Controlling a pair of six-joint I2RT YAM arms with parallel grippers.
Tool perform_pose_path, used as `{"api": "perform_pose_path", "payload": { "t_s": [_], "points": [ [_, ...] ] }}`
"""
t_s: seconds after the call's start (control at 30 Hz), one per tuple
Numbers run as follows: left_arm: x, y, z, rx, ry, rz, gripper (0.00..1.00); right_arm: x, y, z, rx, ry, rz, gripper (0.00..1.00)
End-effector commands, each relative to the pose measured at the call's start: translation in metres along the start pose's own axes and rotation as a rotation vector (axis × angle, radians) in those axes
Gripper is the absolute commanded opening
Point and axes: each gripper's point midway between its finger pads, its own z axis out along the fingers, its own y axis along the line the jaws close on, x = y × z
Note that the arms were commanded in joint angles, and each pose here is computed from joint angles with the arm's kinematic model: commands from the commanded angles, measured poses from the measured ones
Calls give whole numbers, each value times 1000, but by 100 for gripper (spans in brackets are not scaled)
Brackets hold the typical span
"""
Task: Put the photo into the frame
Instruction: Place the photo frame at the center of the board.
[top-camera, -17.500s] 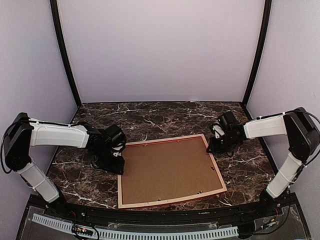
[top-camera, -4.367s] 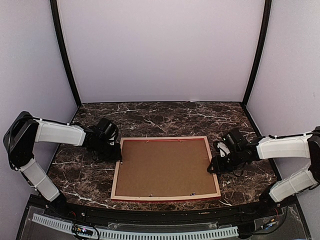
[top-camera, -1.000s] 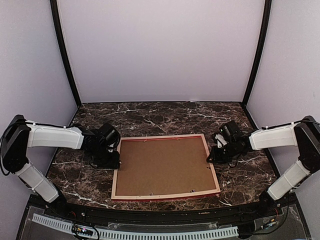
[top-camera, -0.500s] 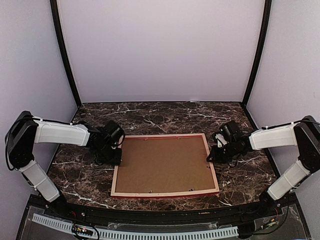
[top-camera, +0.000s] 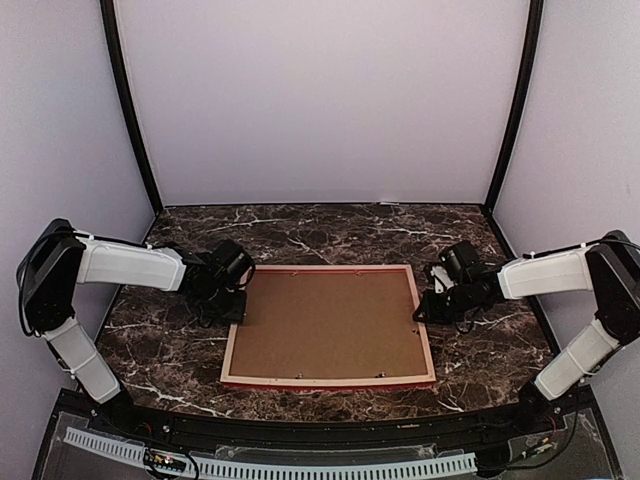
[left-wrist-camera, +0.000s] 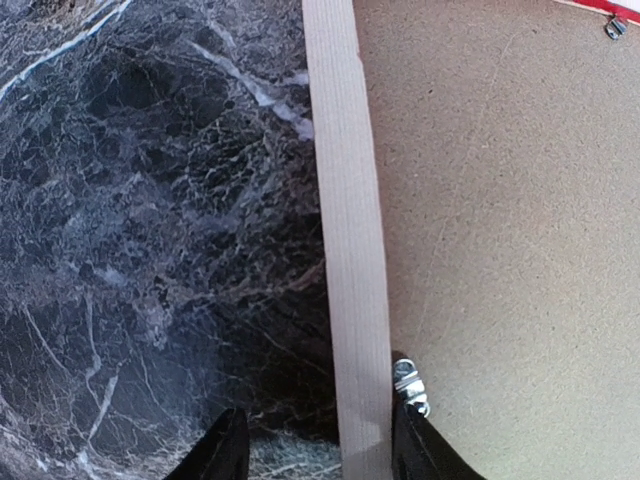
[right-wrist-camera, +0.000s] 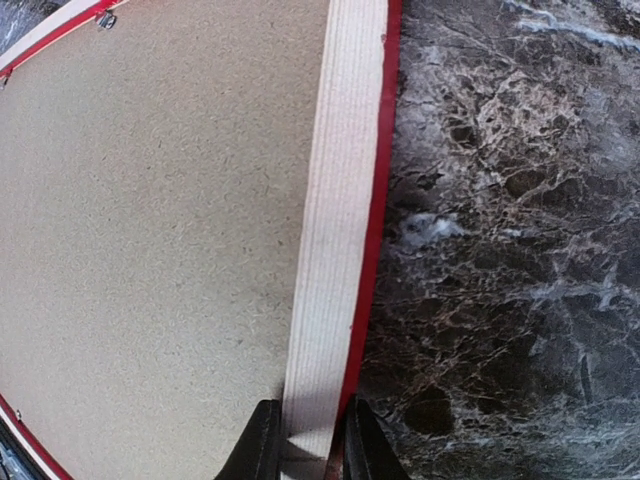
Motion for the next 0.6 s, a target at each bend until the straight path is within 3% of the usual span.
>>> {"api": "perform_pose_path", "payload": {
  "t_s": [0.0,0.57],
  "points": [
    [1,25,15,-121,-26,16,51,11,-10,7,25,46,-66,3],
    [-22,10,28,-83,-108,105,57,18,-9,12,2,67,-95,0]
  ]
}}
